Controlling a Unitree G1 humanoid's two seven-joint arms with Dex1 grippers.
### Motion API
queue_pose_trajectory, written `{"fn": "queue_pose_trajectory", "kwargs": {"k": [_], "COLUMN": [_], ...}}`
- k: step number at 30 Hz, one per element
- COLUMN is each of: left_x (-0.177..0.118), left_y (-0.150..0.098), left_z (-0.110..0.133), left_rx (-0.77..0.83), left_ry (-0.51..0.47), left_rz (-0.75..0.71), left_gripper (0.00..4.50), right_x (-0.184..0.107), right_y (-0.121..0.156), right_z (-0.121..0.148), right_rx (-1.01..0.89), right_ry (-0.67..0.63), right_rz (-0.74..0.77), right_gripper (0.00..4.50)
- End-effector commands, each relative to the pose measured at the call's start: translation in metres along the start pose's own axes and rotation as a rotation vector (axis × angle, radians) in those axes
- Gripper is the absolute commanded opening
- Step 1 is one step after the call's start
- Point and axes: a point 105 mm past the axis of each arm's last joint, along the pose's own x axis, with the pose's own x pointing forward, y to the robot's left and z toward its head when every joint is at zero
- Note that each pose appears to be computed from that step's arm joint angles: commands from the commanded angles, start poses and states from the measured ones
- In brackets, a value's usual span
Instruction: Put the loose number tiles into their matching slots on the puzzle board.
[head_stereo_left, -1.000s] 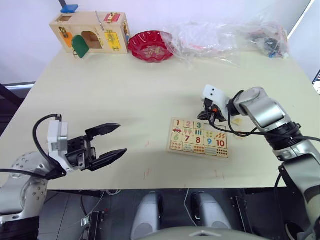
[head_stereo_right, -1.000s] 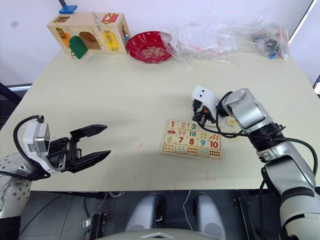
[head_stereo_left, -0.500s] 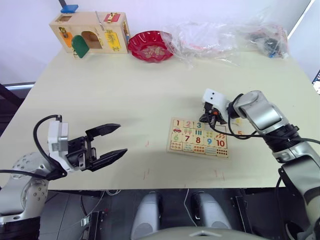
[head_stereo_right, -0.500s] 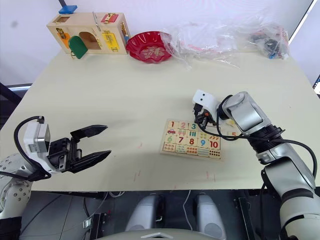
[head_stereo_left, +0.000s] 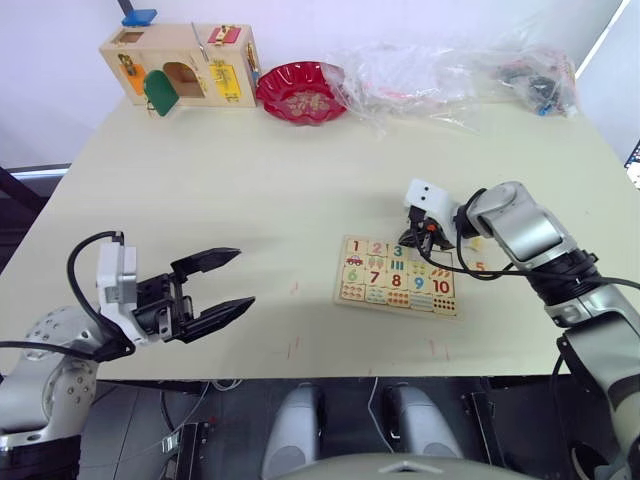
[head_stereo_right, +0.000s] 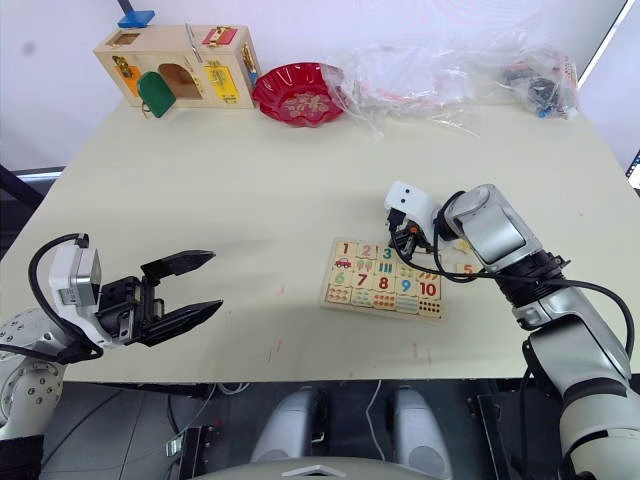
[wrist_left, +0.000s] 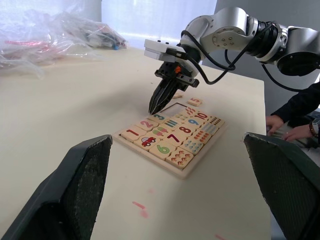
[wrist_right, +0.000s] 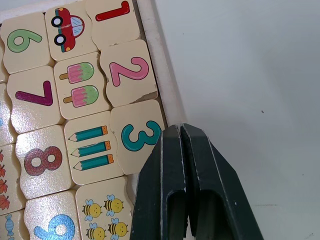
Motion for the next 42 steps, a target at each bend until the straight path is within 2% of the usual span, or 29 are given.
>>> {"fn": "queue_pose_trajectory", "kwargs": {"k": [1,7,13,14,15,18,21,23,32,42], "left_x": [0.003,0.005,0.005,0.005,0.006,0.006,0.003,-0.001,-0.009,0.003], "left_y": [-0.006,-0.009,-0.008,-0.008,-0.008,-0.008,-0.005,-0.002,0.005,0.009], "left_z": [0.005,0.000,-0.010,-0.010,-0.011,-0.016,-0.022,-0.025,-0.035,-0.033], "left_rx": [0.035,0.012,-0.016,-0.019,-0.021,-0.032,-0.045,-0.051,-0.056,-0.056], "left_ry": [-0.014,-0.027,-0.032,-0.034,-0.034,-0.033,-0.021,-0.010,0.019,0.007], "left_rz": [-0.015,0.012,0.041,0.044,0.046,0.054,0.064,0.069,0.077,0.082], "left_gripper": [4.50,4.50,4.50,4.50,4.50,4.50,4.50,4.50,4.50,4.50], "right_x": [-0.028,-0.067,-0.104,-0.107,-0.109,-0.127,-0.143,-0.152,-0.175,-0.173], "right_y": [-0.006,0.019,0.039,0.042,0.046,0.057,0.066,0.071,0.078,0.067], "right_z": [0.017,0.017,-0.033,-0.038,-0.045,-0.083,-0.104,-0.120,-0.160,-0.154], "right_rx": [-0.039,-0.060,0.145,0.152,0.156,0.243,0.303,0.320,0.348,0.299], "right_ry": [-0.153,-0.531,-0.626,-0.624,-0.614,-0.600,-0.595,-0.564,-0.466,-0.468], "right_rz": [-0.051,-0.003,-0.093,-0.113,-0.129,-0.251,-0.341,-0.406,-0.507,-0.511], "right_gripper": [0.04,0.04,0.04,0.59,0.90,2.48,3.89,4.43,4.43,4.43]}}
